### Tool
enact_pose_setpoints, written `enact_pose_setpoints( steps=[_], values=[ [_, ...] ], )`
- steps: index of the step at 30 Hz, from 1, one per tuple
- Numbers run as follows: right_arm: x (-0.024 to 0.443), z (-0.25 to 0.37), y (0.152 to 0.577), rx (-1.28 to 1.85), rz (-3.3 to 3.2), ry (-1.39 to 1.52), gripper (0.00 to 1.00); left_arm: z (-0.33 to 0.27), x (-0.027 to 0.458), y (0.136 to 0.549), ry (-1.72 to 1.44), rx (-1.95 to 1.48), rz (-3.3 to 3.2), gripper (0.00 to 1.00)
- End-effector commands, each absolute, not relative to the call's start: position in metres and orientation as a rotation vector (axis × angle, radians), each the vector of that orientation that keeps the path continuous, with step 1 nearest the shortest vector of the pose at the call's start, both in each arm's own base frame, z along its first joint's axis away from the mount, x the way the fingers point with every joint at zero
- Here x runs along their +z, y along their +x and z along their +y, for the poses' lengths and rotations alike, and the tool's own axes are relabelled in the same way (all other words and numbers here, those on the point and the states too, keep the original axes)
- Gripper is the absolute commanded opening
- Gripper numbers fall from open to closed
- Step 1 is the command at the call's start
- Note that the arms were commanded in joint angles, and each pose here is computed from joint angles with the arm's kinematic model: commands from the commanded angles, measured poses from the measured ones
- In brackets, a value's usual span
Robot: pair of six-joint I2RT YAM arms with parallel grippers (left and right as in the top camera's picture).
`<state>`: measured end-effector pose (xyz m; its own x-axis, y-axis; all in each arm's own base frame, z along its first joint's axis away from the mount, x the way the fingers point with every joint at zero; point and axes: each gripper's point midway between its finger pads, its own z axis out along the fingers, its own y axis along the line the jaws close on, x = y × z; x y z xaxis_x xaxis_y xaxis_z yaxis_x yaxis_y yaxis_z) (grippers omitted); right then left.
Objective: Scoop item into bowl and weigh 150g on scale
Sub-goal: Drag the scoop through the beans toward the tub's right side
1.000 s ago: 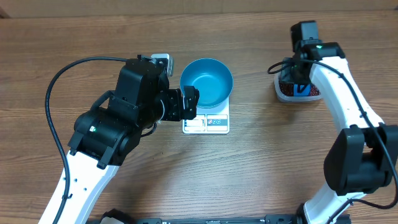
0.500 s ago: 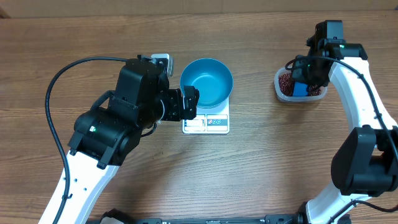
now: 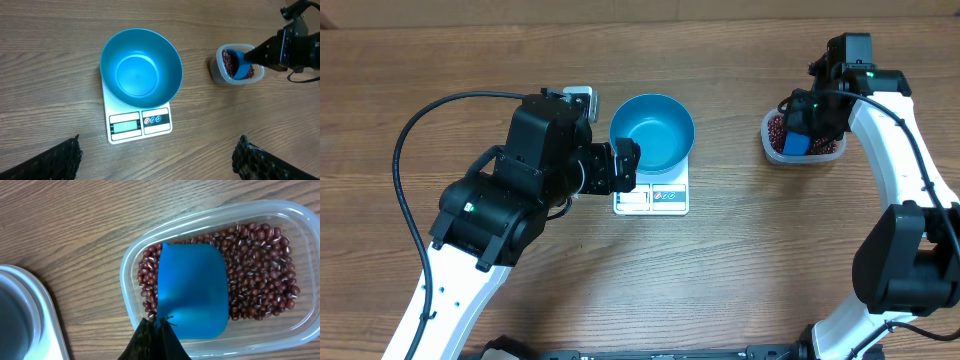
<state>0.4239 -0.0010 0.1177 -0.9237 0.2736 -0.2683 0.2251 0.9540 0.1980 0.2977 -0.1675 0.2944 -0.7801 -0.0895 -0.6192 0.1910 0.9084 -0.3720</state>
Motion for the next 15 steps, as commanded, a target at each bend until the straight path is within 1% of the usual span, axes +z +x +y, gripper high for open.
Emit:
enact_pose_setpoints(
  steps=[1, 6, 15],
  values=[
    [0.126, 0.012, 0.421, 0.352, 2.807, 0.351, 0.04, -0.165, 0.304, 0.299, 0.083, -0.550, 2.371, 0.99],
    [0.125, 0.006, 0.419, 0.353, 2.810, 0.374, 0.04, -0.165, 0.304, 0.299, 0.083, -0.549, 2.372, 1.00],
    [0.128, 0.001, 0.417, 0.441, 2.802, 0.418, 0.04, -0.165, 0.304, 0.299, 0.083, -0.550, 2.372, 0.99]
  ],
)
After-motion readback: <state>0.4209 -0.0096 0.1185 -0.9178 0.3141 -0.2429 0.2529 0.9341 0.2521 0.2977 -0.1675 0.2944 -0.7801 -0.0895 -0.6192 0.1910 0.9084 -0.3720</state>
